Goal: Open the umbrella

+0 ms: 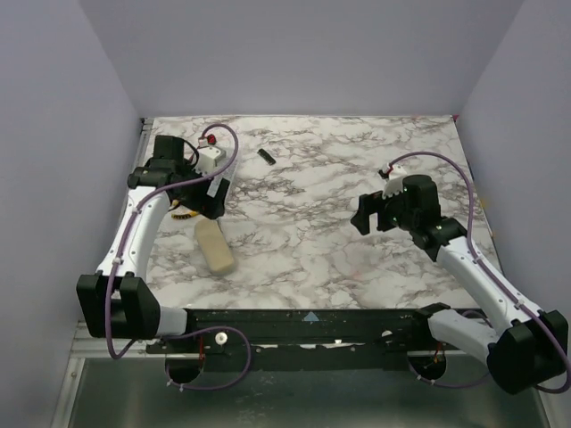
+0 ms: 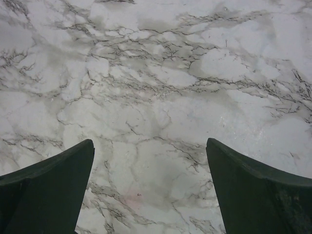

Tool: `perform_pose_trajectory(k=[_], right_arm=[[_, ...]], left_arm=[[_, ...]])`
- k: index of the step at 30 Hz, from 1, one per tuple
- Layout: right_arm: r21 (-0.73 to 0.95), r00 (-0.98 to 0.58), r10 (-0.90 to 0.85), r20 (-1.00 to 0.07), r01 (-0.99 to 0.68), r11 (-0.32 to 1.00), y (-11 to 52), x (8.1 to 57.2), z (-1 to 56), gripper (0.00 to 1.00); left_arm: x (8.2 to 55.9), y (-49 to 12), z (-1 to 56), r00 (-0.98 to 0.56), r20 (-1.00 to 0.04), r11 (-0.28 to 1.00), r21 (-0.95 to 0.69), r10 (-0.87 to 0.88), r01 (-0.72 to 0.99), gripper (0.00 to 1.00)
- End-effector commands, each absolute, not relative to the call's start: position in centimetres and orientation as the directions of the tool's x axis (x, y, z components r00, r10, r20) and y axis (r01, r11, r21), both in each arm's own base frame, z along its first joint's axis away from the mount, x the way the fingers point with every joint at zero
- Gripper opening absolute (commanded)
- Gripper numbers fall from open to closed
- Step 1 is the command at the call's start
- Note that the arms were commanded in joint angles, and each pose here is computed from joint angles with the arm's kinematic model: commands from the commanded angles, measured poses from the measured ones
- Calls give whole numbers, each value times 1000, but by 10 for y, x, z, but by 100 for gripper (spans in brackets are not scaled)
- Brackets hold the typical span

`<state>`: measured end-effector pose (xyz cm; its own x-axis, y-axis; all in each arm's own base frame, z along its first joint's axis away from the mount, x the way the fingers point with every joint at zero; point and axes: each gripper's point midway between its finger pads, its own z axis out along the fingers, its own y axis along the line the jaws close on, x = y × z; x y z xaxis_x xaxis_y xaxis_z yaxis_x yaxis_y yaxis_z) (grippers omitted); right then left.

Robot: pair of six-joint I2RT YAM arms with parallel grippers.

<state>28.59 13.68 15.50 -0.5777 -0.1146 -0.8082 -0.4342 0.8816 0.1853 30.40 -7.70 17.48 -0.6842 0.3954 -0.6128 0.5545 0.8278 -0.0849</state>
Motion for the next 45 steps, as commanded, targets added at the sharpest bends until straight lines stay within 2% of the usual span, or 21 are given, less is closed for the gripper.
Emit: perform_pose_trajectory(k=[1, 7, 11, 21, 28, 35, 45], right_arm=[[126, -552, -156, -819, -438, 890, 131, 297, 167, 100], [145, -550, -159, -820, -468, 872, 141, 304, 172, 100], [154, -567, -171, -806, -479, 864, 144, 306, 170, 100], [219, -585, -149, -797, -511, 831, 157, 301, 175, 100], [260, -620, -106, -777, -470, 843, 157, 299, 171, 100], [252, -636, -98, -765, -437, 863, 148, 293, 162, 100], [300, -661, -3, -750, -344, 890, 136, 300, 166, 100]], left_arm=[[286, -34, 179, -687, -573, 800, -88, 447, 594, 99], [249, 48, 140, -642, -418, 739, 116, 643, 664, 98], [229, 69, 106, -619, -307, 682, 175, 723, 710, 99], [230, 61, 45, -587, -273, 640, 179, 762, 747, 99], [255, 17, 34, -507, -294, 567, 173, 810, 805, 99], [274, -48, 39, -361, -326, 429, 165, 874, 888, 99], [299, -179, 58, -281, -402, 337, 74, 871, 938, 95]])
